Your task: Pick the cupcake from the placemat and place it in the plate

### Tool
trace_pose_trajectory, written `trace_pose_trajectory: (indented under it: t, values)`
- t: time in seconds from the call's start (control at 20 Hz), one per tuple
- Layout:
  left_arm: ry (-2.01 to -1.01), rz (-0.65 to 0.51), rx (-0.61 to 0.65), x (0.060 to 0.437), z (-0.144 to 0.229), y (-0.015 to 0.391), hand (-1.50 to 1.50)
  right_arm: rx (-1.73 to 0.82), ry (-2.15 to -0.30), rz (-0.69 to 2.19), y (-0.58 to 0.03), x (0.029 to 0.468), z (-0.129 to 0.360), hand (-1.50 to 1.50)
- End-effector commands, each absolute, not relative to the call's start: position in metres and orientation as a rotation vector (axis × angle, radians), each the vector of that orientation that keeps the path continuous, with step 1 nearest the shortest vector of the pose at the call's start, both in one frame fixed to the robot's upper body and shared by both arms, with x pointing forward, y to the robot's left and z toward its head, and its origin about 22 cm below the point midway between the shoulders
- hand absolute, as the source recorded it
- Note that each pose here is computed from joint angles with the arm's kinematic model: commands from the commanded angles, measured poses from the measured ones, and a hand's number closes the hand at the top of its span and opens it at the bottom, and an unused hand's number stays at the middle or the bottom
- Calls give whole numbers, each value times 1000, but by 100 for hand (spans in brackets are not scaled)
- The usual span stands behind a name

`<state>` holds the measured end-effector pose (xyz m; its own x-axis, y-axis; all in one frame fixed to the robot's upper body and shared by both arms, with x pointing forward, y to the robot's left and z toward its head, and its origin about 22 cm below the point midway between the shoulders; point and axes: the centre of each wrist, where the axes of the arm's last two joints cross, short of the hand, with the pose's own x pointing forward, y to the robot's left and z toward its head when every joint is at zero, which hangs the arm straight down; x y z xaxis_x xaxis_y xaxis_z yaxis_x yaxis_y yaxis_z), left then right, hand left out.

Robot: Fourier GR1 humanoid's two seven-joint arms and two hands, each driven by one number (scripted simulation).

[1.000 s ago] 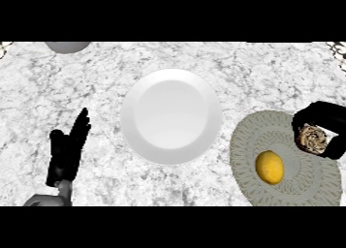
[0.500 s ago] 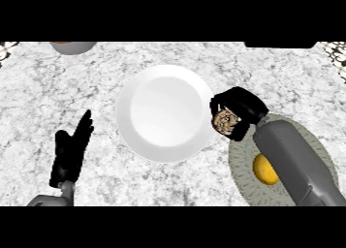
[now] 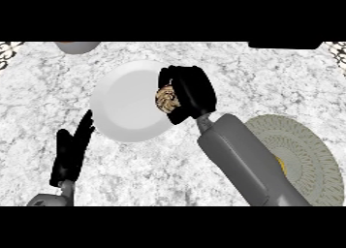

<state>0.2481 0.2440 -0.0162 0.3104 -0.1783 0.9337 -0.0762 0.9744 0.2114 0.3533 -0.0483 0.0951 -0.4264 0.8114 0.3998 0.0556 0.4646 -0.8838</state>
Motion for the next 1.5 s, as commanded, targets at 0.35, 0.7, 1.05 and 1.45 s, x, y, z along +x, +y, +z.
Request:
trace_pose_trajectory:
  t: [0.35, 0.7, 1.05, 1.45]
  values:
    - [-1281, -70, 217, 251, -18, 228, 0, -979, -1658, 718, 34, 298, 145, 150]
    - [-1280, -46, 232, 251, -2, 243, 0, -1011, -1555, 767, 21, 334, 126, 150]
    - [-1294, -44, 231, 242, -11, 247, 0, -955, -1399, 836, 0, 362, 99, 150]
    - [-1299, -49, 238, 243, -18, 254, 0, -778, -1163, 993, -24, 381, 66, 150]
